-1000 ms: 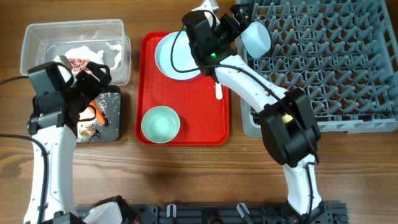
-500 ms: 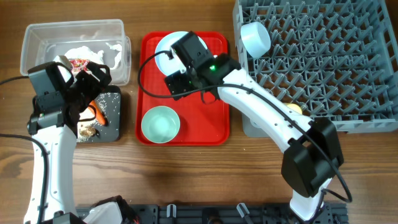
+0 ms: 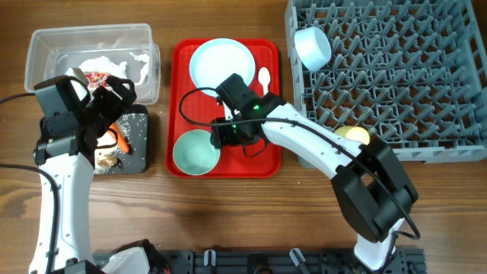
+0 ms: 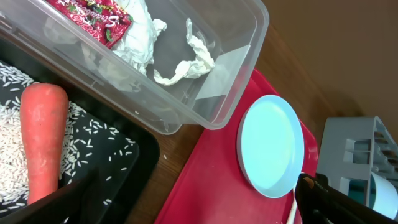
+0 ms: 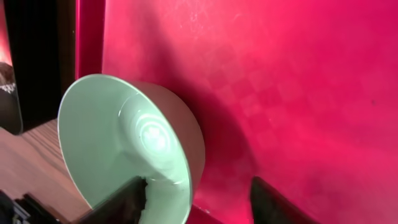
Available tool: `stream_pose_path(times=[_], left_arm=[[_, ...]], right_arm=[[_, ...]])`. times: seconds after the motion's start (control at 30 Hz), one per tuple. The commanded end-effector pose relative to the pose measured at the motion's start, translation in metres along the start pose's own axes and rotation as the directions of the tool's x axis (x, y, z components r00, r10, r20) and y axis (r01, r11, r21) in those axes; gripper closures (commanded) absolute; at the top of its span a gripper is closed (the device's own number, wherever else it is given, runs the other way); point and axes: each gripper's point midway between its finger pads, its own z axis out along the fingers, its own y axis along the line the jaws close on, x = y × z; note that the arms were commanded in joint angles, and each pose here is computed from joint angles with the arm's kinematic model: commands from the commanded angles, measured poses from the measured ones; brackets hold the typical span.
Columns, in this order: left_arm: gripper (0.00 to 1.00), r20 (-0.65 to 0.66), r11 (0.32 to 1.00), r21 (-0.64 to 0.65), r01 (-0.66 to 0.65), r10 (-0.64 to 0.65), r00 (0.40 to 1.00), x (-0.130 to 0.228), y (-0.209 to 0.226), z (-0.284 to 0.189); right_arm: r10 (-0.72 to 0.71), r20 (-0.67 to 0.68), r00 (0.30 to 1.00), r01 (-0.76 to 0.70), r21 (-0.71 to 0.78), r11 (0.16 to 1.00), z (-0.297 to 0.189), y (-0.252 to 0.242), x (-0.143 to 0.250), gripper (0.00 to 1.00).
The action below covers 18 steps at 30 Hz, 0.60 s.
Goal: Sort waste into correct bins and load items into the dishwasher rack
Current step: 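Reach the right gripper to the green bowl and grasp its rim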
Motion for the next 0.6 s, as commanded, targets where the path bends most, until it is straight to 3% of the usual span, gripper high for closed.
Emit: stream_pose_path(times=[0.0,0.23,0.3,0.37,0.57], left_arm=[[0.00,0.032,1.000,0.009,-0.022,0.022,0.999,-0.010,-0.005,-0.006],[0.00,0.032,1.000,0.009,-0.022,0.022,0.999,-0.010,-0.005,-0.006],[0.00,0.032,1.000,0.009,-0.022,0.022,0.999,-0.010,-0.005,-0.006],[0.00,0.032,1.000,0.009,-0.022,0.022,0.999,-0.010,-0.005,-0.006],[0.00,0.032,1.000,0.009,-0.022,0.022,0.999,-0.010,-0.005,-0.006]], right_arm=[[0.052,-0.031,0.998,-0.051,0.007,0.999,0.011,0.003,0.010,0.61],[0.088,-0.038,0.995,-0.087,0.031,0.996,0.021,-0.002,0.011,0.66],[0.098,-0.033,0.995,-0.096,0.036,0.995,0.021,-0.003,0.011,0.75],[0.113,-0.036,0.993,-0.112,0.043,0.993,0.024,-0.005,0.011,0.92],[0.120,-0.058,0.991,-0.119,0.028,0.993,0.032,-0.005,0.014,0.92]])
